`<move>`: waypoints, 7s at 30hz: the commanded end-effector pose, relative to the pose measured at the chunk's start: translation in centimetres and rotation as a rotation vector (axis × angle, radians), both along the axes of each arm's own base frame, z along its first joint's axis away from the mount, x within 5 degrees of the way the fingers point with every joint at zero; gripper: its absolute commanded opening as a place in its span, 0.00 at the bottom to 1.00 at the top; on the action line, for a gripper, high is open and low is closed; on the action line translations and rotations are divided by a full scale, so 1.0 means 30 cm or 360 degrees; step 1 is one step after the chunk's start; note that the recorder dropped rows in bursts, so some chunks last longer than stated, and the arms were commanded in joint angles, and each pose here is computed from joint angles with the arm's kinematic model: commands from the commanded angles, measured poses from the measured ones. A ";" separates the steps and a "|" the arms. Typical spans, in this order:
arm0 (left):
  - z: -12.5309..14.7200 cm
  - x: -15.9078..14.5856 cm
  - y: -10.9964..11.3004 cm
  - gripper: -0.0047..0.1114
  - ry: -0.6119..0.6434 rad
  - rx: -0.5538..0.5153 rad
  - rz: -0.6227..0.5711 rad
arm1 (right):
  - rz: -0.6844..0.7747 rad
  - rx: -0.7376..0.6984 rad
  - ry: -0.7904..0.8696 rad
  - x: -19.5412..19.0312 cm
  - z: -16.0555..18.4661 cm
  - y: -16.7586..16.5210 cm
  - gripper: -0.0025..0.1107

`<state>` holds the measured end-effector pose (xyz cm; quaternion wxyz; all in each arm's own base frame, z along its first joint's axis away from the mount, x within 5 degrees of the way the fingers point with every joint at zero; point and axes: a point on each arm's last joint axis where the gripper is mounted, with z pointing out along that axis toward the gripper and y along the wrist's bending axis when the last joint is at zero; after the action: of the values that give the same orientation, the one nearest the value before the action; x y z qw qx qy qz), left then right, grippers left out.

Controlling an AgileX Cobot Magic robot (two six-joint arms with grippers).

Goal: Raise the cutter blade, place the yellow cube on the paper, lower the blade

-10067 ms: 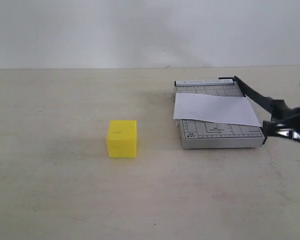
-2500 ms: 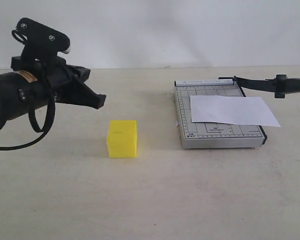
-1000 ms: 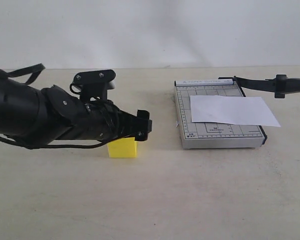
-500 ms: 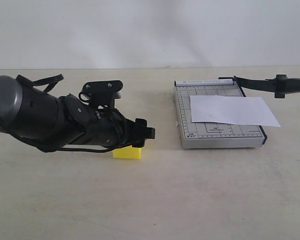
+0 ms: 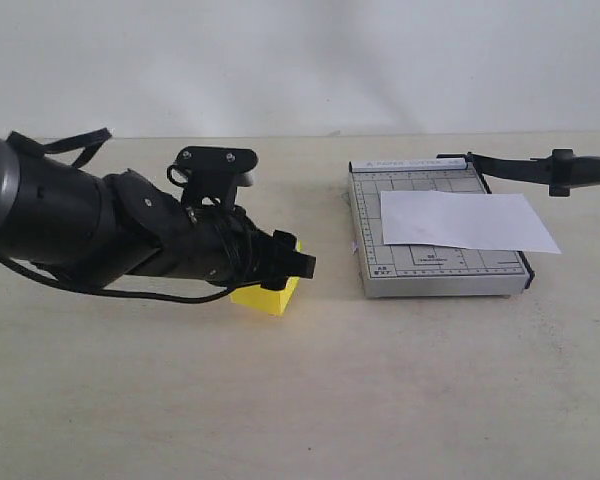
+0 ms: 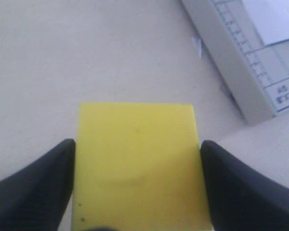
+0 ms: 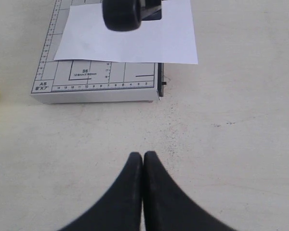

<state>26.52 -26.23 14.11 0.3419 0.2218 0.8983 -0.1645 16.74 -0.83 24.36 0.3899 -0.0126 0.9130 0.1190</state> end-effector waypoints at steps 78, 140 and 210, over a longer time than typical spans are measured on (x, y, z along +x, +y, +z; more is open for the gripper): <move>0.054 0.358 -0.568 0.53 -0.0438 -0.0018 -0.1252 | -0.0028 -0.0003 -0.0027 0.003 0.007 -0.005 0.02; 0.496 0.124 0.559 0.08 -0.0775 -0.0178 0.0430 | -0.0007 0.0001 -0.0015 0.001 0.005 -0.002 0.02; 0.141 -0.616 0.912 0.08 -0.0687 -0.0414 0.1416 | 0.0224 0.0051 0.0173 0.333 0.037 0.032 0.02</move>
<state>8.03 1.20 18.35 0.5794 -0.1973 0.7887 -0.0566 27.23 -0.32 26.90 0.3771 -0.0404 0.9143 0.1421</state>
